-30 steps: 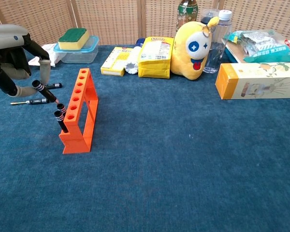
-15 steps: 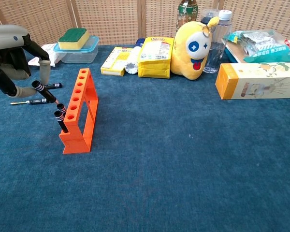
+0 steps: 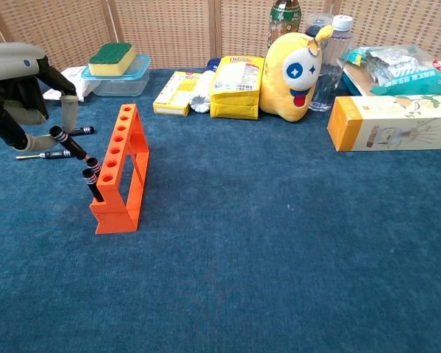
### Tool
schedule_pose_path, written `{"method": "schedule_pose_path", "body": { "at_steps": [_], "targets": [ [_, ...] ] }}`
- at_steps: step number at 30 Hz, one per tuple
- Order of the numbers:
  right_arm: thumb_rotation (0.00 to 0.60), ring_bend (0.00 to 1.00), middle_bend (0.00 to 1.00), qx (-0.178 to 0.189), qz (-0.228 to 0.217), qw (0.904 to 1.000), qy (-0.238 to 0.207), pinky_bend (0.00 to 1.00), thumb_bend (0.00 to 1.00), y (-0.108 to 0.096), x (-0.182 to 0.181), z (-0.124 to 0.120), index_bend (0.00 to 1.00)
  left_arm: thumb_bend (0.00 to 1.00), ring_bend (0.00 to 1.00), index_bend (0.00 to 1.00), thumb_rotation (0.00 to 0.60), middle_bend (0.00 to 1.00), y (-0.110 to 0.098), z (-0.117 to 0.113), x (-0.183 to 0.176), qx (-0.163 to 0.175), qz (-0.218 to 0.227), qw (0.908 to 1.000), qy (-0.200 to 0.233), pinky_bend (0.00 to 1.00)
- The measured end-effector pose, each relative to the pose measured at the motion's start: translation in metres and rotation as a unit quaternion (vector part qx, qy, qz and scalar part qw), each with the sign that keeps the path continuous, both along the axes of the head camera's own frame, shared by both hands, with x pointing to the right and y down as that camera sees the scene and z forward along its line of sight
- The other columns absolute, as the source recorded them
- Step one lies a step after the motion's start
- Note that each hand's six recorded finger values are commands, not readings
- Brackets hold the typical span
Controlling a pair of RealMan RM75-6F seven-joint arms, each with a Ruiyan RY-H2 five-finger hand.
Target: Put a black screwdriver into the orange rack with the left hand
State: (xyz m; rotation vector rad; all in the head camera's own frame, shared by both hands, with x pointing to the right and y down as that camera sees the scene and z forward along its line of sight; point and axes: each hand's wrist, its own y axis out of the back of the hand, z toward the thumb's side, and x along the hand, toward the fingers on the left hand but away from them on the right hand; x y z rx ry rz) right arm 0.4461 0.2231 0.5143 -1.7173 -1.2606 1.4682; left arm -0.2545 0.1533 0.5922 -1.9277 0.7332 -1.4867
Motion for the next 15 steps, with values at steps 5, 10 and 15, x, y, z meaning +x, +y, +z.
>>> {"method": "schedule_pose_path", "body": {
  "at_steps": [5, 10, 15],
  "targets": [
    [0.600, 0.09, 0.03, -0.001, 0.000, 1.0000, 0.000, 0.03, 0.00, 0.0002, -0.0002, -0.0001, 0.00, 0.36, 1.00, 0.57, 0.600, 1.00, 0.0005, 0.0029, 0.0027, -0.005, 0.001, 1.0000, -0.002, 1.00],
    [0.600, 0.09, 0.03, -0.002, -0.001, 1.0000, 0.000, 0.03, 0.00, 0.0000, -0.0002, 0.0005, 0.00, 0.36, 1.00, 0.57, 0.600, 1.00, -0.0018, 0.0036, 0.0035, -0.002, 0.000, 1.0000, -0.007, 1.00],
    [0.600, 0.09, 0.03, -0.001, -0.001, 1.0000, 0.000, 0.03, 0.00, -0.0003, -0.0002, 0.0005, 0.00, 0.35, 1.00, 0.56, 0.600, 1.00, -0.0054, 0.0070, 0.0029, -0.002, 0.000, 0.9996, -0.027, 1.00]
  ]
}}
